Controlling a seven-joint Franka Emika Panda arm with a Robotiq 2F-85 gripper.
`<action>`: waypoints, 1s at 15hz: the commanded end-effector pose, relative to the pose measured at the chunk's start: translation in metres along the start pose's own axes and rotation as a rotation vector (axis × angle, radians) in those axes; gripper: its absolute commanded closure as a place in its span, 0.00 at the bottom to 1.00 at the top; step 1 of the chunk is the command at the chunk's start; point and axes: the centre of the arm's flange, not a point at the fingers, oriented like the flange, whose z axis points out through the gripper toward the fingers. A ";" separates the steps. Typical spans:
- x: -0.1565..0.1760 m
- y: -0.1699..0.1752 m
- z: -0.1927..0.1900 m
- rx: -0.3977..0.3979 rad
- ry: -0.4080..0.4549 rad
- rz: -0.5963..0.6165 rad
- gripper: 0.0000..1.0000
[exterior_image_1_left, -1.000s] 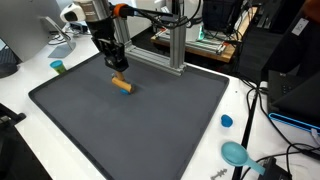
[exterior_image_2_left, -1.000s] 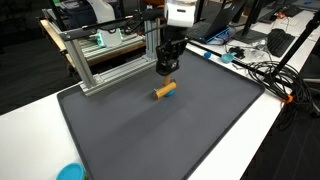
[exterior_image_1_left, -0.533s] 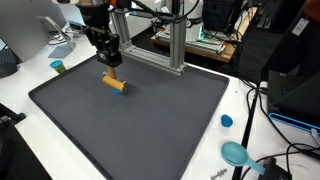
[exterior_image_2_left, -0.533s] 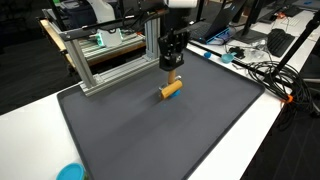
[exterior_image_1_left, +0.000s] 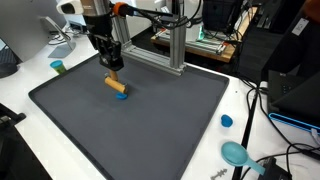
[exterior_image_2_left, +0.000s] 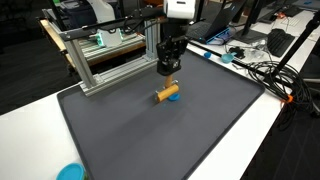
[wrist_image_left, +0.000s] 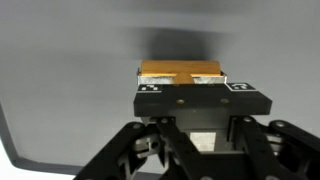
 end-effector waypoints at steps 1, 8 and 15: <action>-0.008 -0.001 -0.009 0.010 0.027 0.001 0.78; -0.015 -0.009 -0.032 0.051 0.057 0.053 0.78; 0.001 -0.028 -0.024 0.085 0.089 0.148 0.78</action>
